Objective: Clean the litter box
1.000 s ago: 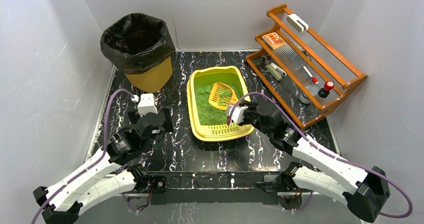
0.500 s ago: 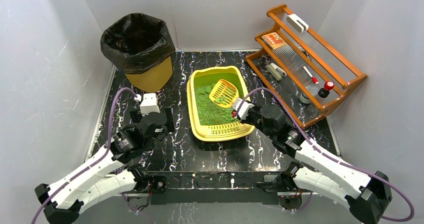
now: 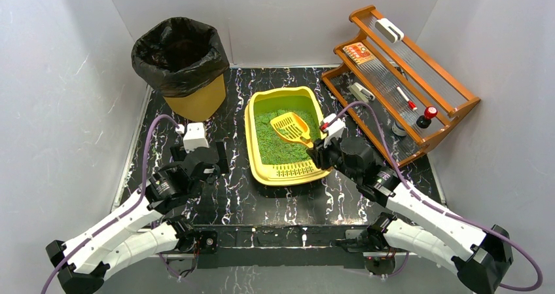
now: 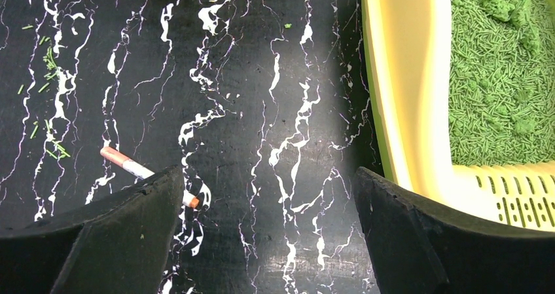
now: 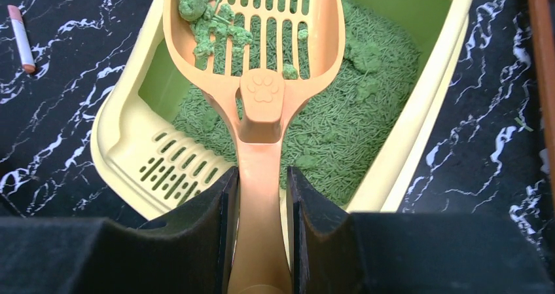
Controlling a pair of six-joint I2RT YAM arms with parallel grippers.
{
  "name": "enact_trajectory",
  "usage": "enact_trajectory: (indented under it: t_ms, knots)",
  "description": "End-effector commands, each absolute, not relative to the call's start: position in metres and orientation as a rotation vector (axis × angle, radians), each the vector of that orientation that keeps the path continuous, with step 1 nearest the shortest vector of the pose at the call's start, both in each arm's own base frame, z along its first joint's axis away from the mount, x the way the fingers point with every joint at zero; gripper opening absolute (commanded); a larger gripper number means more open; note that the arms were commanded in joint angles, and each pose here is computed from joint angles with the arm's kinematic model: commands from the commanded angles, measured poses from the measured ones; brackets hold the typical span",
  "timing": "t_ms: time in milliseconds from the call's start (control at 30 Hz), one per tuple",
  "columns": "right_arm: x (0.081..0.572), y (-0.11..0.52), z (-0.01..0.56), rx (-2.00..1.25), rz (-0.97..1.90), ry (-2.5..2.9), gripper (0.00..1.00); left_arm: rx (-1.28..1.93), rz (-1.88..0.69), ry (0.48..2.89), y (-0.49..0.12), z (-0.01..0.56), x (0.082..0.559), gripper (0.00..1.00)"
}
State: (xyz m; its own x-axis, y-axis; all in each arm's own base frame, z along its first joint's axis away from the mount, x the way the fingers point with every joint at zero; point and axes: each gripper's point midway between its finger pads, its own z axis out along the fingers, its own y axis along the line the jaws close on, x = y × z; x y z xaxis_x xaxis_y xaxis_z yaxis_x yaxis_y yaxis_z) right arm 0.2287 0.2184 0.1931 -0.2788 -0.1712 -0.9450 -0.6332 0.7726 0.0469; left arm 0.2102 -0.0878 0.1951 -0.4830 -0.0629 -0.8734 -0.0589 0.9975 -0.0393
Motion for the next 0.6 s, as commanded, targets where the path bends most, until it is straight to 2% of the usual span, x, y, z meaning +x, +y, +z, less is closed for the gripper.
enact_trajectory:
  t_ms: [0, 100, 300, 567]
  knots:
    - [0.232, 0.233, 0.231, -0.539, 0.615, 1.775, 0.0, -0.151, 0.009, 2.06, -0.083, 0.202, 0.211, 0.98]
    - [0.232, 0.232, 0.237, -0.66, 0.551, 1.729, 0.0, -0.267, 0.025, 2.047, -0.075, 0.204, 0.21, 0.98]
    - [0.24, 0.216, 0.25, -0.836, 0.346, 1.635, 0.0, -0.455, 0.013, 1.957, -0.065, 0.233, 0.215, 0.84]
    - [0.25, 0.21, 0.274, -0.975, 0.189, 1.571, 0.0, -0.485, 0.082, 1.842, -0.062, 0.29, 0.242, 0.8]
